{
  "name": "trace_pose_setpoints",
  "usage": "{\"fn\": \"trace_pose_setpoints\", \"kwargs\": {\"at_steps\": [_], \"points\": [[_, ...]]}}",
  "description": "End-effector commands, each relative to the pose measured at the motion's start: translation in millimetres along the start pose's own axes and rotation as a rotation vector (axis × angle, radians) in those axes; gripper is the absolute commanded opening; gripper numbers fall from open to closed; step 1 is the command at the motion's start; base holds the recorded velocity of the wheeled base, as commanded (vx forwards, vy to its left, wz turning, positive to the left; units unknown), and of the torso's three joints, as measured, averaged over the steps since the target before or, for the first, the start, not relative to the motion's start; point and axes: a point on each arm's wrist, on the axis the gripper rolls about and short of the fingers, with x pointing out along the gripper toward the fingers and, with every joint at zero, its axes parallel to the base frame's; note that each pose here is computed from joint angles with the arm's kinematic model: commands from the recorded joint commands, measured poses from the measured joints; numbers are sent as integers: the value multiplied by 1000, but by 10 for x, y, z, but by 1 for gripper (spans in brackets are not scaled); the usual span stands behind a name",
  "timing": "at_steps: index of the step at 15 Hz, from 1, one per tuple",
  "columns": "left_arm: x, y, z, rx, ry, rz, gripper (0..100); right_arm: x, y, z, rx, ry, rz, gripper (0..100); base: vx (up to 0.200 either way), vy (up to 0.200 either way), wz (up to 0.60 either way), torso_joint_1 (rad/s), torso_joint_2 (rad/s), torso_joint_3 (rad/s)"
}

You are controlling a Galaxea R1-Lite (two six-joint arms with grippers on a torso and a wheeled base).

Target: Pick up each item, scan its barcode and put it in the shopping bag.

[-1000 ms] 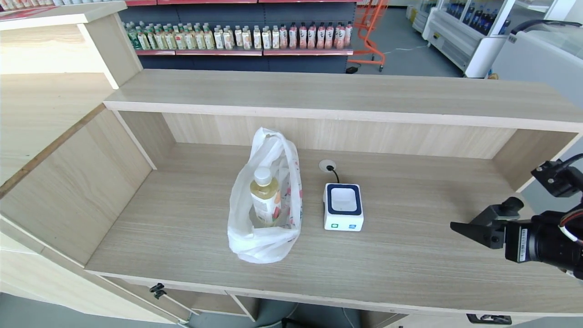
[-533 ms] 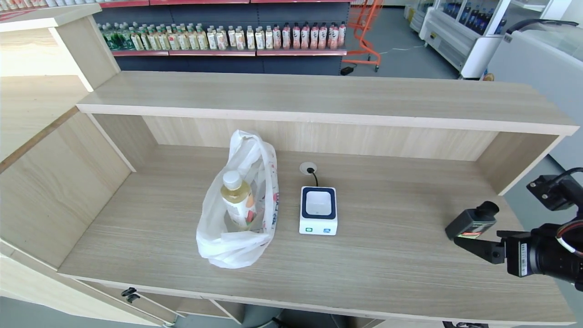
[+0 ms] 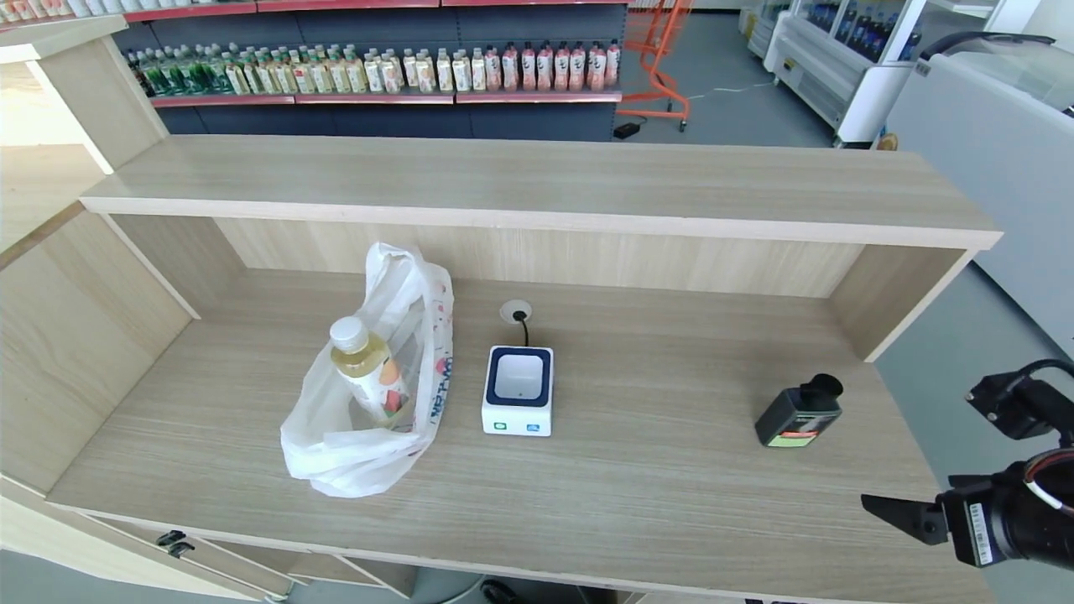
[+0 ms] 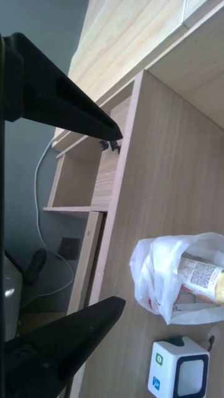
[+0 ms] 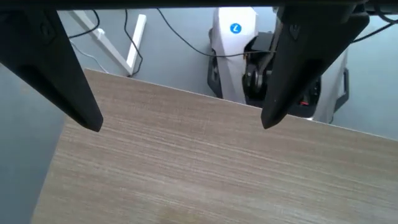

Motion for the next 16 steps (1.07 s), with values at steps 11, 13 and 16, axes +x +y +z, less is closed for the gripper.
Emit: {"fn": "trace_pose_setpoints", "kwargs": {"at_steps": [11, 13, 16], "points": [[0, 0, 0, 0, -1, -1, 100, 716, -432, 357, -347, 173, -216, 100, 0, 0, 0, 0, 0, 0], [0, 0, 0, 0, -1, -1, 100, 895, -420, 431, -358, 139, -156, 100, 0, 0, 0, 0, 0, 0], [-1, 0, 0, 0, -2, -1, 100, 1130, -344, 471, -380, 80, -85, 100, 0, 0, 0, 0, 0, 0]]}}
